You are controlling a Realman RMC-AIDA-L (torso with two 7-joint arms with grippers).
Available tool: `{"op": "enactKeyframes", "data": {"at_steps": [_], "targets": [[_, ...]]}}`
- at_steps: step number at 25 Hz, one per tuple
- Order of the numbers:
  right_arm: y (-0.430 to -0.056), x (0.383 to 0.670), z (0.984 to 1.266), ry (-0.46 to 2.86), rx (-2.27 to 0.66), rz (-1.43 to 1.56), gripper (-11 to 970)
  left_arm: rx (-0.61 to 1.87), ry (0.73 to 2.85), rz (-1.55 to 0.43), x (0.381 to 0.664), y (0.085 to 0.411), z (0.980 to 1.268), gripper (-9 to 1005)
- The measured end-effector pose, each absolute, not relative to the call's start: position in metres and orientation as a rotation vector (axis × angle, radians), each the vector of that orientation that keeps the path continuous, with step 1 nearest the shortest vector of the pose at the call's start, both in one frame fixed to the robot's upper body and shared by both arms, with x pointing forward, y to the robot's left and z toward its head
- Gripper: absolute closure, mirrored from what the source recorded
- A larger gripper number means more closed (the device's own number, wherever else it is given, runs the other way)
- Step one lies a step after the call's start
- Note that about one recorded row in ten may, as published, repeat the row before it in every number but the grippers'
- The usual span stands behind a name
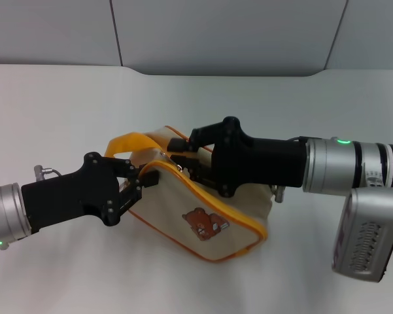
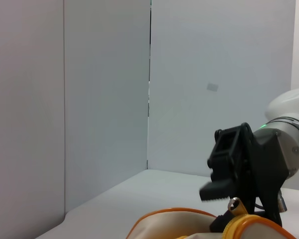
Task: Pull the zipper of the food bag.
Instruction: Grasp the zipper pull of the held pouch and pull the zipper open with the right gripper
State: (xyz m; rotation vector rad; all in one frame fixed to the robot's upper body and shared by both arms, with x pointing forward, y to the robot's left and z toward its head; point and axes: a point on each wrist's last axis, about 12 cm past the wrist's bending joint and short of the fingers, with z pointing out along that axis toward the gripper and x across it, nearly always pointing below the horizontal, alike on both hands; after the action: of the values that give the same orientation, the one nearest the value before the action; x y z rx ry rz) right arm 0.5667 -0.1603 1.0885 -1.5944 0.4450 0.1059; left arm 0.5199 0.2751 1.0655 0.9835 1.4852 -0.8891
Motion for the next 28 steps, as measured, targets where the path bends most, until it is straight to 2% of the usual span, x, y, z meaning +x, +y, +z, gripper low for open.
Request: {"op": "enactKeyframes", "data": {"at_steps": [5, 11, 16, 22, 27, 28], "targets": [[-0.1570, 0.5674, 1.0845, 0.438, -1.647, 0.104, 722, 0.984, 1.486, -0.885, 0.5204, 0.2748, 1.0652, 927], [-0.1600, 0.5684, 1.0840, 0.479, -1.633, 0.110, 935, 0.975, 1.495, -0.880, 0.5179, 0.2780, 1.0637, 928], [-0.1619, 0.5674, 1.0830, 0.496, -1.626, 0.116, 917, 0.970, 1.499, -0.883, 0.5174, 0.2786, 1.0634, 928], [-0.1630, 0.5672, 1.0845, 0.494, -1.603, 0.109, 748, 0.966, 1.507, -0.879, 0.5175, 0.2804, 1.0631, 928], [-0.1614, 0.5658, 1.0840, 0.479, -1.618, 0.121, 516, 0.965, 1.507, -0.882, 0.5168, 0.2808, 1.0631, 928], [-0.1607, 0.5652, 1.0834, 0.474, -1.626, 0.126, 504, 0.965, 1.507, -0.882, 0.5168, 0.2808, 1.0631, 928]]}}
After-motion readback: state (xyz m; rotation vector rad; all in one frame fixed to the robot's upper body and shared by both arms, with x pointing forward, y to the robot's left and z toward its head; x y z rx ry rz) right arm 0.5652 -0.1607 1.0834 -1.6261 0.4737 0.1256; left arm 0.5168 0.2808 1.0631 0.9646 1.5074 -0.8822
